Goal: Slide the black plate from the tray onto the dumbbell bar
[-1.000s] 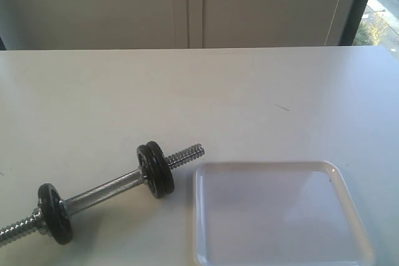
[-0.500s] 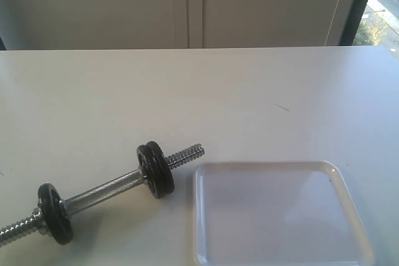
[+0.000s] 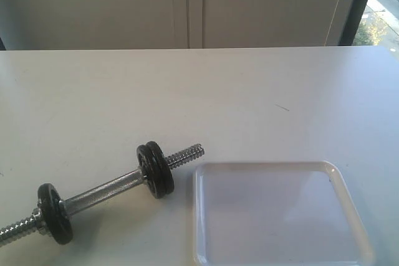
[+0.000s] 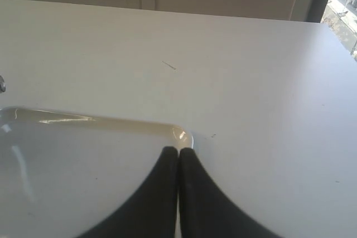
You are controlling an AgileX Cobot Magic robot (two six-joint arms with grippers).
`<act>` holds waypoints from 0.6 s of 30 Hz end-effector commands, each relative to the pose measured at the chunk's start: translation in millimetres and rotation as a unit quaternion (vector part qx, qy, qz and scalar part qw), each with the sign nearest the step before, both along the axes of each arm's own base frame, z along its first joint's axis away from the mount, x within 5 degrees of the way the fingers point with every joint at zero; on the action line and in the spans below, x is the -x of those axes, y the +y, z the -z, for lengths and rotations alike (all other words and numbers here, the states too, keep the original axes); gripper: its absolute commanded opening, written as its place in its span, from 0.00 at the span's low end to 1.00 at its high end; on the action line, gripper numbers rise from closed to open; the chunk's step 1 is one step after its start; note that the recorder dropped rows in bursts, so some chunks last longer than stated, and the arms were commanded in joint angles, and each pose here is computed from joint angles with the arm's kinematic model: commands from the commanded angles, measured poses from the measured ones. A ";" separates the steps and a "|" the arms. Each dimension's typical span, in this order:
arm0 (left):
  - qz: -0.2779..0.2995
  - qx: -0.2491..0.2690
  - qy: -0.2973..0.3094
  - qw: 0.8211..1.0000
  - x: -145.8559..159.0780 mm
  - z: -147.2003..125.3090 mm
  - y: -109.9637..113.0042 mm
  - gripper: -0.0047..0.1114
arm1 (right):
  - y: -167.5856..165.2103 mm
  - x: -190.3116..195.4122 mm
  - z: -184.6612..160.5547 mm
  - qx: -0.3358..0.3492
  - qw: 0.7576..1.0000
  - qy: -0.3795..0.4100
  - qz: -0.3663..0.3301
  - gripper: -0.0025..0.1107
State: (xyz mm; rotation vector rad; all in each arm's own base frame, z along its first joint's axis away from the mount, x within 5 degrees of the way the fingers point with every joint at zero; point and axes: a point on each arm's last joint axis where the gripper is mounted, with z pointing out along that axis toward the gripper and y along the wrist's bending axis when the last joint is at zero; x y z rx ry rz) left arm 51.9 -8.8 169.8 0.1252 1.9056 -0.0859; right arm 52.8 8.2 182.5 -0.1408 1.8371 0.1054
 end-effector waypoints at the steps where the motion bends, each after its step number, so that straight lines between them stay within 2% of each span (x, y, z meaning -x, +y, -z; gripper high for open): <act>1: 0.001 0.005 -0.001 1.000 0.1 1.1 -0.3 0.04 | -1.1 -0.3 0.2 0.000 1.000 -0.008 0.010 0.02; 18: 0.001 0.005 -0.001 1.000 0.1 1.1 -0.3 0.04 | -3.2 -0.5 0.2 0.000 1.000 -0.008 0.030 0.02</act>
